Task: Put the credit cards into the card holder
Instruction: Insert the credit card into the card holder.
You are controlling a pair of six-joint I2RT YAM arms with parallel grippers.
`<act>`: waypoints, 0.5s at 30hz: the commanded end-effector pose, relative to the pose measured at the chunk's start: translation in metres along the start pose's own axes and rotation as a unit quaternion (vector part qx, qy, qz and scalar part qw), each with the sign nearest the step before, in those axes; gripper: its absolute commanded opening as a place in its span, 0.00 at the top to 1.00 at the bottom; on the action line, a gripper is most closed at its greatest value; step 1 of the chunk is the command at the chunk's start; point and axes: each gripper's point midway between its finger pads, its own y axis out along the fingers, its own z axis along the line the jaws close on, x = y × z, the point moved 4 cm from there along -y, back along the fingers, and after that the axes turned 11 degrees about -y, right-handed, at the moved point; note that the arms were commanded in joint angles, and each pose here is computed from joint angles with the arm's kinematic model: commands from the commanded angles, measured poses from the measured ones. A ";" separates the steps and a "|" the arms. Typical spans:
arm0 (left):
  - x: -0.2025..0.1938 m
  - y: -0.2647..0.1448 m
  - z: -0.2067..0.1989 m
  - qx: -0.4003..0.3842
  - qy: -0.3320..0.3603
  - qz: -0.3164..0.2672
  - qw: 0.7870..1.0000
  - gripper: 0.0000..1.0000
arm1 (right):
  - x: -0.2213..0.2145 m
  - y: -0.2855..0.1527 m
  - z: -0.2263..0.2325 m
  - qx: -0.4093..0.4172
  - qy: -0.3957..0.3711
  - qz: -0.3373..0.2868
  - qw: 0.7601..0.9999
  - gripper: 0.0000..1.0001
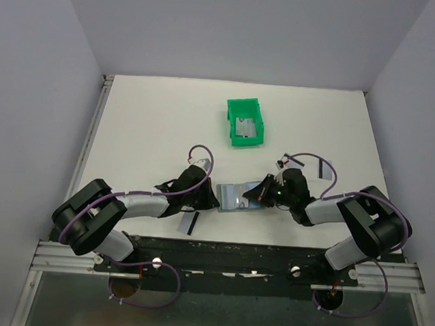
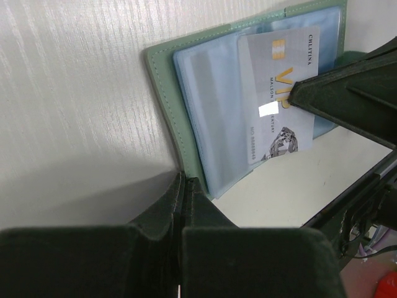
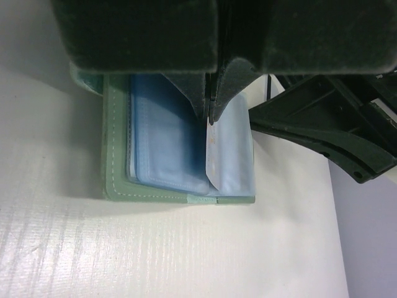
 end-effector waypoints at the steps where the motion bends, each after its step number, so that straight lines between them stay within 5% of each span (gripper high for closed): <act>1: -0.004 0.002 0.008 0.022 0.005 0.014 1.000 1.00 | -0.012 0.003 -0.006 0.016 0.004 0.018 1.000 1.00; 15: -0.002 0.004 0.006 0.022 0.008 0.013 1.000 1.00 | -0.017 0.007 0.008 0.071 -0.036 0.064 0.995 1.00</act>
